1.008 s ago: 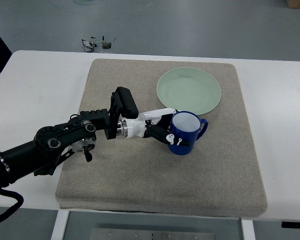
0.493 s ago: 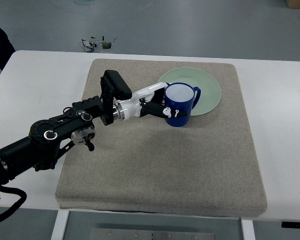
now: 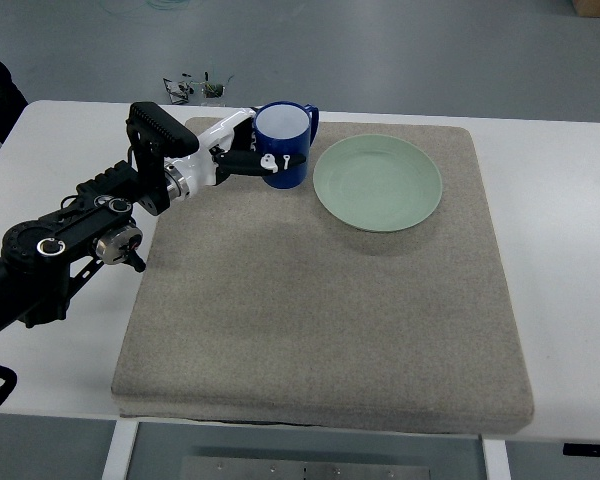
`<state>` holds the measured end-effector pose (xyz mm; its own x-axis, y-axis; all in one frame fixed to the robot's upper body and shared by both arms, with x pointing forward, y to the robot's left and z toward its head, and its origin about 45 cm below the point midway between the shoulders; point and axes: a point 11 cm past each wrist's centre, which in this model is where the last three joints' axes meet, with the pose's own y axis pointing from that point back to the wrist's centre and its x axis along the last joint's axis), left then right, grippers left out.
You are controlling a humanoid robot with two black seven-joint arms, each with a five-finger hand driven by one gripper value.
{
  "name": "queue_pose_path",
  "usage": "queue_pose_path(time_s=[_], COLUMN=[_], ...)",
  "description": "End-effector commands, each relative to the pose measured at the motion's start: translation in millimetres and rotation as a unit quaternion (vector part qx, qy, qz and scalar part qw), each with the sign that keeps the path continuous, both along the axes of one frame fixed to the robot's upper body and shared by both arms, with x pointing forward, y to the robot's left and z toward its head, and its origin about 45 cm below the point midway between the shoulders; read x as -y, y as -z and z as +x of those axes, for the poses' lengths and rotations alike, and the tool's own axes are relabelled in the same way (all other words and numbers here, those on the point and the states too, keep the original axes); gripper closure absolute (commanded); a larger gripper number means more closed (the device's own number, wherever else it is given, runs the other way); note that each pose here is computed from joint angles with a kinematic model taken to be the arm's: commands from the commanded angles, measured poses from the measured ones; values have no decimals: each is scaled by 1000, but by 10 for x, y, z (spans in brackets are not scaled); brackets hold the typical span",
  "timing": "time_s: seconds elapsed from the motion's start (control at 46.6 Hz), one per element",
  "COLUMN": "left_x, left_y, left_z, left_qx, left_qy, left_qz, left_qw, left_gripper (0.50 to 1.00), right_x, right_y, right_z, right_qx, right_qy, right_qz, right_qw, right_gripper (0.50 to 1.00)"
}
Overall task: Place cup left of plate with left hand
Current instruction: 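Carry the mug with the left hand past the plate, away from robot, then lower the mug onto the pad beside the plate with the left hand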
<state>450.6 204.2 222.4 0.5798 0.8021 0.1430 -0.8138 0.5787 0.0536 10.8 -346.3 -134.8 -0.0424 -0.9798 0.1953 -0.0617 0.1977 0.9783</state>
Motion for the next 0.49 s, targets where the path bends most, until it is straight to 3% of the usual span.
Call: queue_pose_path(time_s=[0.0, 0.472], left_x=[-124, -641], left_y=[11, 186], left_z=[29, 109], left_qx=[5, 13], left_qy=[-14, -80], left_qz=[3, 17], left_qw=[1000, 997], left_gripper=[778, 739], right_x=[0, 0], right_y=[0, 0], right_z=[0, 0], right_qx=[0, 0], right_qy=[0, 0], right_qz=[0, 0], right_qw=[1000, 1000], right_gripper=[566, 566])
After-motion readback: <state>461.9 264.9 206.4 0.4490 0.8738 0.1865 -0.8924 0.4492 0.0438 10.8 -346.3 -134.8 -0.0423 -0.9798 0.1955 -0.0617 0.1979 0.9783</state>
